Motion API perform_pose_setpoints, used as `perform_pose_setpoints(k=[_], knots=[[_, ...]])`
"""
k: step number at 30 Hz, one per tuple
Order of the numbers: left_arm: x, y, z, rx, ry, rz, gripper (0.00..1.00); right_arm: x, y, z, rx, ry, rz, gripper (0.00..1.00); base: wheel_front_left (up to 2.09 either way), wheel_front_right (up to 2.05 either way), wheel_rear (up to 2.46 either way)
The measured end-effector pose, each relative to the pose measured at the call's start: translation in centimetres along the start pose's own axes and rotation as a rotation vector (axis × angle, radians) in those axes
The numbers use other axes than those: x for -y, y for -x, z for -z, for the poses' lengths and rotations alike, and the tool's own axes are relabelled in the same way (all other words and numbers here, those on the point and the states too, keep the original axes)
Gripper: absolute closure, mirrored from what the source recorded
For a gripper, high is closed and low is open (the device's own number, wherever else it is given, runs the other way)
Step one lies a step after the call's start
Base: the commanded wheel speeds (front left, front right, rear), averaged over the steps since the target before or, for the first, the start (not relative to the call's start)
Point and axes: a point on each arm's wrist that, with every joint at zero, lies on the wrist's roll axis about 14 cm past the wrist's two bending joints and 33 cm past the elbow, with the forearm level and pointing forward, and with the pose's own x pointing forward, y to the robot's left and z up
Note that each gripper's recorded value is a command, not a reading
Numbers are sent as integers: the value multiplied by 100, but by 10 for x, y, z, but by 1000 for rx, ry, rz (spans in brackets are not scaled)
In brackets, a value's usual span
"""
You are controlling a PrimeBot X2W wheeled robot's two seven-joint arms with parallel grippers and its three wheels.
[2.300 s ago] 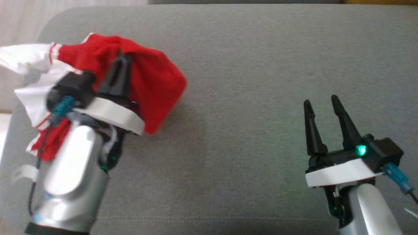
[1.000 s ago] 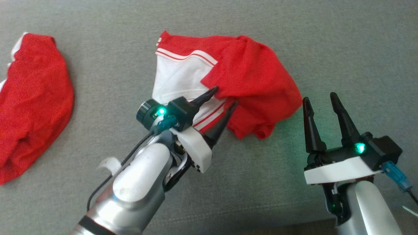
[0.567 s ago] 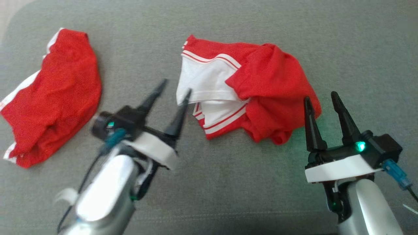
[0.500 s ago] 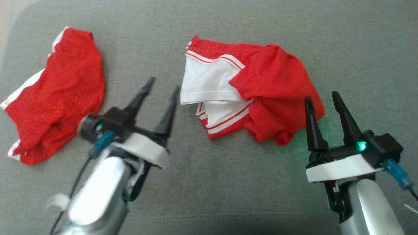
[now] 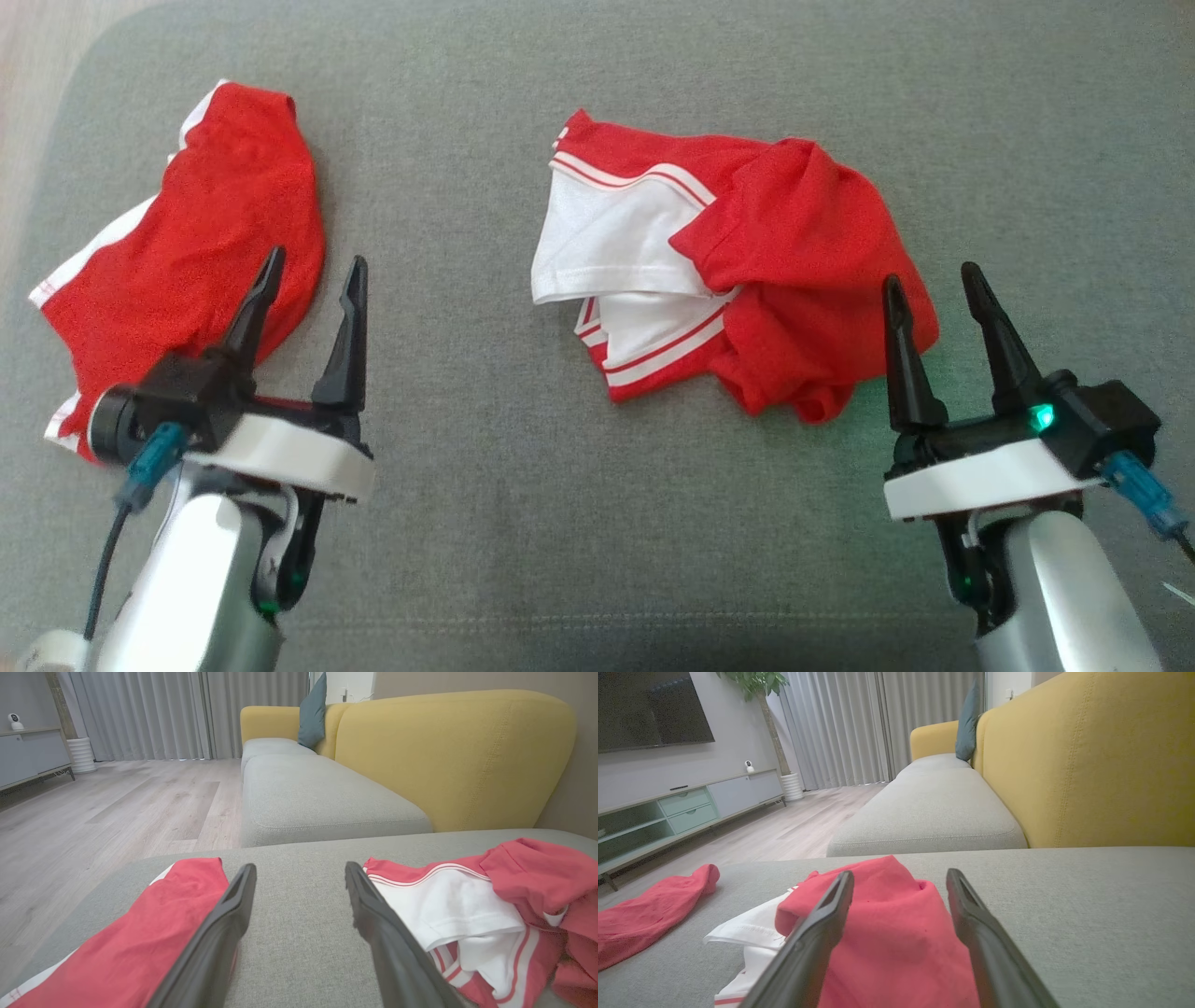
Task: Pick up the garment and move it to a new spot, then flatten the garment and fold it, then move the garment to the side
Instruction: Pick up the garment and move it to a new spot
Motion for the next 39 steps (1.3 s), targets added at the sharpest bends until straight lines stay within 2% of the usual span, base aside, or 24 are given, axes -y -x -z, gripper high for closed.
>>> perform_pose_setpoints(k=[19, 28, 39], knots=[[10, 33, -2, -6, -43, 26, 0, 10, 31, -26, 63, 19, 49, 0, 0, 0, 0], [13, 46, -7, 3, -52, 28, 0, 11, 50, -27, 53, 20, 65, 0, 0, 0, 0], [14, 50, -8, 4, -53, 28, 0, 10, 54, -30, 58, 19, 65, 0, 0, 0, 0]])
